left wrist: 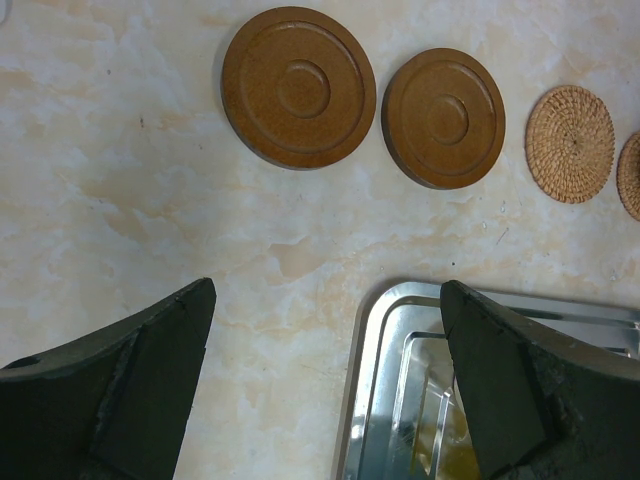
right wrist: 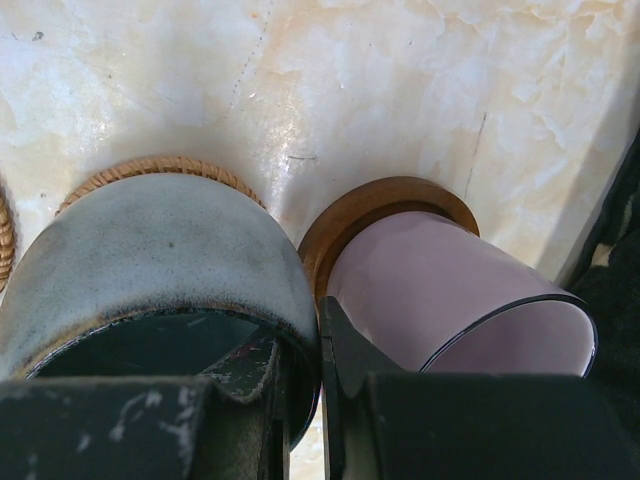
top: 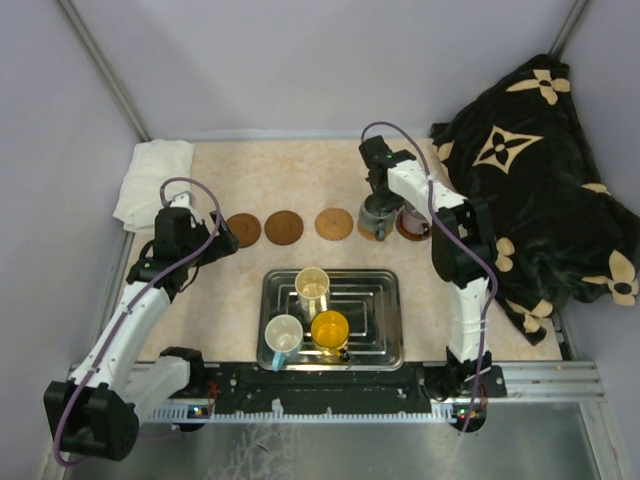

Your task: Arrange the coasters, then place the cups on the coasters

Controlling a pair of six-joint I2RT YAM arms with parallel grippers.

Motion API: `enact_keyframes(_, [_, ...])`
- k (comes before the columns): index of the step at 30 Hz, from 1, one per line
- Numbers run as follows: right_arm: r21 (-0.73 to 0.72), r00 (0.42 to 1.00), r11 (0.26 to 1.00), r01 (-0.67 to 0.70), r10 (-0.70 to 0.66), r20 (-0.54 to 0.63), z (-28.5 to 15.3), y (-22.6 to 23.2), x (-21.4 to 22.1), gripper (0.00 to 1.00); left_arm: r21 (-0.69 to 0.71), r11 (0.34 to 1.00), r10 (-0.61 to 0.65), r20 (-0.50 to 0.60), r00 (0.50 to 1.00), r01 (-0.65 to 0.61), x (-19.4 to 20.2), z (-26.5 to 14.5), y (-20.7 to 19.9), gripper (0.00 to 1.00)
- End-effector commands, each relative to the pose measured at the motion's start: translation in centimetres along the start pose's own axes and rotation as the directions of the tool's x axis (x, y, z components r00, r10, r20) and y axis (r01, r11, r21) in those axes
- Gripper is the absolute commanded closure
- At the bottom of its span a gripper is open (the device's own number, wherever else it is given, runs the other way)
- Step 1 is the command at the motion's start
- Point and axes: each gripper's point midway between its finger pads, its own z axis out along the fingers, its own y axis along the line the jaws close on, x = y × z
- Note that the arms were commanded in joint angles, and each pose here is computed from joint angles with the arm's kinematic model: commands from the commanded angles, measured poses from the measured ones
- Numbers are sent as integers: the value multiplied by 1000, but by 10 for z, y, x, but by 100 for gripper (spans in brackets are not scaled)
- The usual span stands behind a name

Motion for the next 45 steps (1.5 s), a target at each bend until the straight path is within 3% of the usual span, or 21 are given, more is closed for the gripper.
enact_keyframes(1, [26,998,999,-26,24,52,-1,-9,-15,100,1,1000,11,28,1000,-11,-7,0,0,0])
enact_keyframes(28, [11,1000,1000,4,-4,-12,5,-3,7,100,2,1000,7,27,1000,-7,-8,3,-1,0])
enact_keyframes(40, [27,999,999,-29,28,45,-1,-6,-7,73,-1,1000,7,21,1000,-7,-6,3,0,0])
enact_keyframes(45, [35,997,998,-44,42,66,-4,-9,-13,70,-4,1000,12,24,1000,-11,-7,3,0,0])
